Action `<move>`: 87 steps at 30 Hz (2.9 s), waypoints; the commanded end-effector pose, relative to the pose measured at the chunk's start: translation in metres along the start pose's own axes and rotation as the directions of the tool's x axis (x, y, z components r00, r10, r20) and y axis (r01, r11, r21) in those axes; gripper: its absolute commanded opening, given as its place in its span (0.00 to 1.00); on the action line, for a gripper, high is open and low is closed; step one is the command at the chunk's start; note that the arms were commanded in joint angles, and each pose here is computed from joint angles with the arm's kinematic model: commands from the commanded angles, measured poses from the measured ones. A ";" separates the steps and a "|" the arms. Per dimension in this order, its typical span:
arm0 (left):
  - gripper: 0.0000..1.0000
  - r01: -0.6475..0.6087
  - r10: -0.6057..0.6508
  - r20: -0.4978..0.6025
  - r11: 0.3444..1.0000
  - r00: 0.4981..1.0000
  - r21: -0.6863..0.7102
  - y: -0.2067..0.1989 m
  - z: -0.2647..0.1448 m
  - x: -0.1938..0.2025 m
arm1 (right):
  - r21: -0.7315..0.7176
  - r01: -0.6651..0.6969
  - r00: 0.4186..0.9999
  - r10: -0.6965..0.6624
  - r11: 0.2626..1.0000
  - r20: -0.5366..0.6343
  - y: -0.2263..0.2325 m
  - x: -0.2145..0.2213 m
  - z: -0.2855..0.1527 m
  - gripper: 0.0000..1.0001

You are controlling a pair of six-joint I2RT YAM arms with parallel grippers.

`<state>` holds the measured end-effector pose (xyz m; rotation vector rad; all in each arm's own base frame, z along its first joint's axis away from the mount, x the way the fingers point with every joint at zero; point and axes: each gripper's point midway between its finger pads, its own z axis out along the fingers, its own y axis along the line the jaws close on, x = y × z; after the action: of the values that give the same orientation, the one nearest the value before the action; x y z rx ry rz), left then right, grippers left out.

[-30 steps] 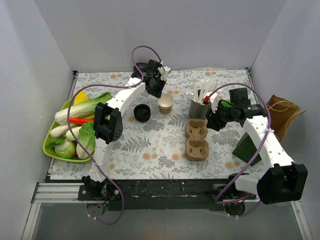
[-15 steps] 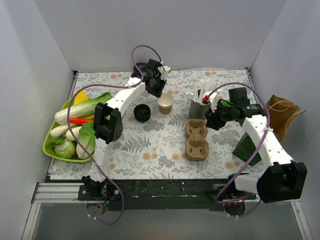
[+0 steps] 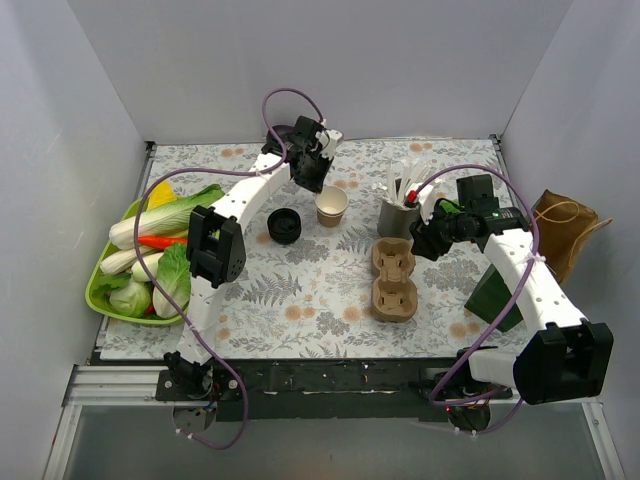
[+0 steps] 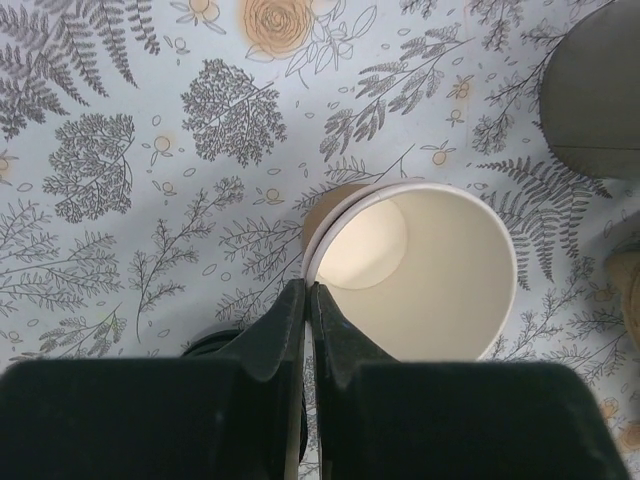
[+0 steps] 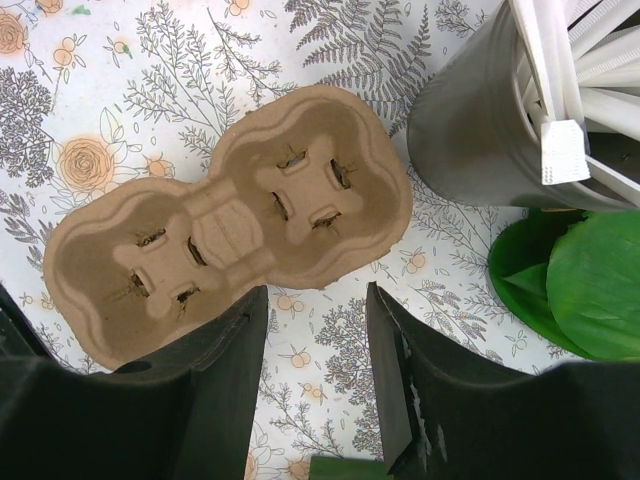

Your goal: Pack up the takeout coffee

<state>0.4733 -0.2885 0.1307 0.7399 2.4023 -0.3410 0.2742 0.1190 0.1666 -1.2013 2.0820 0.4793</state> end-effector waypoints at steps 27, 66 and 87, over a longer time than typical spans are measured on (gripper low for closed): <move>0.00 -0.056 0.023 0.117 0.956 0.993 0.288 -0.029 -0.089 -0.036 | -0.017 0.021 0.995 -0.020 1.000 0.093 0.004 -0.030 -0.005 0.52; 0.00 0.070 -0.066 -0.023 0.972 0.998 0.223 0.007 -0.051 0.001 | 0.320 0.850 0.365 -0.906 0.418 0.214 0.060 -0.148 0.123 0.77; 0.00 0.080 -0.091 0.041 0.973 0.995 0.215 0.003 -0.080 -0.016 | 0.455 0.870 0.181 -0.981 0.190 0.063 0.046 -0.131 0.141 0.79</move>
<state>0.4561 -0.2592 0.1441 0.7131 2.5013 -0.6198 0.3181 0.3028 0.1440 -1.8313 0.7084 -0.1904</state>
